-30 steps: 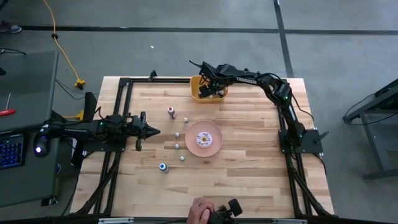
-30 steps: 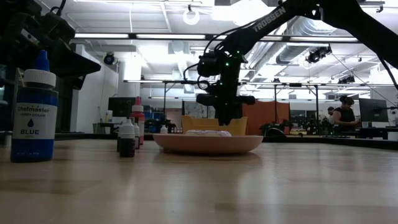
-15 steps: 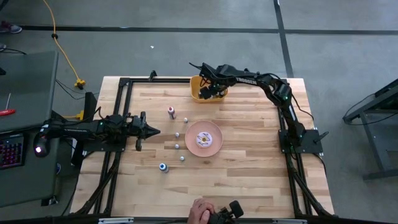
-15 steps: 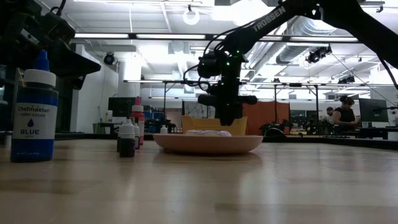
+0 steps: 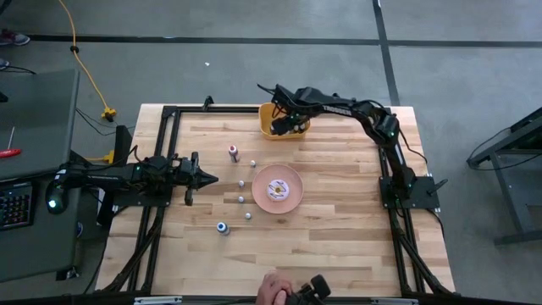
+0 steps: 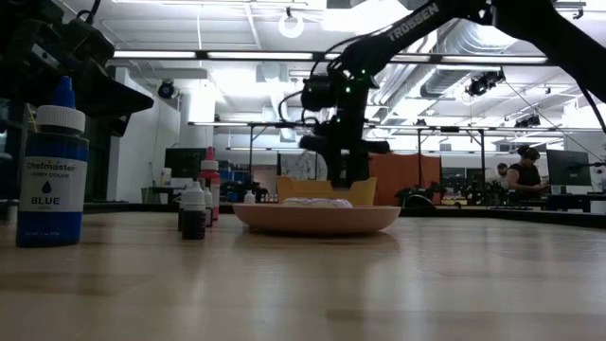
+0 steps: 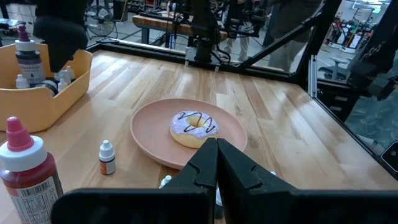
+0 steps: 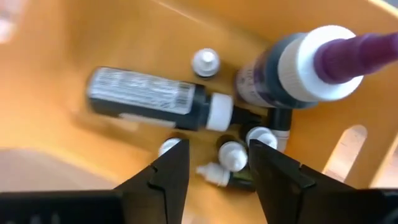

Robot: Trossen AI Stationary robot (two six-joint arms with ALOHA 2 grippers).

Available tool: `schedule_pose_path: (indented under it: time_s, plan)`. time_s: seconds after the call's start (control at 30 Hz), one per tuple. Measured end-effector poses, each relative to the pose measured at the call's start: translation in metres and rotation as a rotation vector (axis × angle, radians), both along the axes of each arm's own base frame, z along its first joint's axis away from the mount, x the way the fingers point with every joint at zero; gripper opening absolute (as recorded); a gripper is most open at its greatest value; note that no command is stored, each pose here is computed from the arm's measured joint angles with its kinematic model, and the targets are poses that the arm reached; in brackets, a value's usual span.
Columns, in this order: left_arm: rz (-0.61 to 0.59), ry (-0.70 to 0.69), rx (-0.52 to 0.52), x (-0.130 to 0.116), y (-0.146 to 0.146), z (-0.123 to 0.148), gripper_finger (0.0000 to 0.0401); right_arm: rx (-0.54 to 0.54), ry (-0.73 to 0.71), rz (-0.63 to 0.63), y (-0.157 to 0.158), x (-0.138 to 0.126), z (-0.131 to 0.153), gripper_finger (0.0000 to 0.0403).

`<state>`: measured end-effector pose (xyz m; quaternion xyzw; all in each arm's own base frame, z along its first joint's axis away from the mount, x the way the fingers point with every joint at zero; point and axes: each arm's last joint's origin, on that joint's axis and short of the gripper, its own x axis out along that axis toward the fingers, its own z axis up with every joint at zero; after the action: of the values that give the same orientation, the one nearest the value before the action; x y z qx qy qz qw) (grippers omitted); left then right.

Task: Pick & Place food coloring
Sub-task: Put the small orange food coloring bottle into the orange bin

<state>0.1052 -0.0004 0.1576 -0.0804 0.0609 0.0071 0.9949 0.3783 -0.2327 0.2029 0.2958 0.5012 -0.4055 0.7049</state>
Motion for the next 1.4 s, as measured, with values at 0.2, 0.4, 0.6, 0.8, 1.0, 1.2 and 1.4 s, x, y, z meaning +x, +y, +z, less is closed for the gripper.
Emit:
schedule_pose_path:
  time_s: [0.2, 0.4, 0.6, 0.8, 1.0, 1.2, 1.4]
  plan:
    - [0.000, 0.000, 0.000, 0.000, 0.000, 0.000, 0.0001, 0.002, -0.094, 0.094, 0.017, 0.002, 0.031, 0.0161]
    - [0.000, 0.000, 0.000, 0.000, 0.000, 0.000, 0.0001, 0.000, -0.273, 0.443, 0.046, 0.012, 0.067, 0.0161]
    - [0.000, 0.000, 0.000, 0.000, 0.000, 0.000, 0.0001, 0.016, -0.443, 0.709, 0.074, 0.025, 0.088, 0.0161]
    - [0.000, 0.000, 0.000, 0.000, 0.000, 0.000, 0.0001, 0.004, -0.449, 0.834, 0.088, 0.030, 0.104, 0.0161]
    - [0.000, 0.000, 0.000, 0.000, 0.000, 0.000, 0.0001, -0.067, -0.375, 0.907, 0.102, 0.033, 0.116, 0.0161]
    - [0.000, 0.000, 0.000, 0.000, 0.000, 0.000, 0.0001, -0.058, -0.312, 0.976, 0.111, 0.052, 0.117, 0.0159]
    - [0.000, 0.000, 0.000, 0.000, 0.000, 0.000, 0.0001, -0.077, -0.240, 1.087, 0.115, 0.076, 0.110, 0.0160]
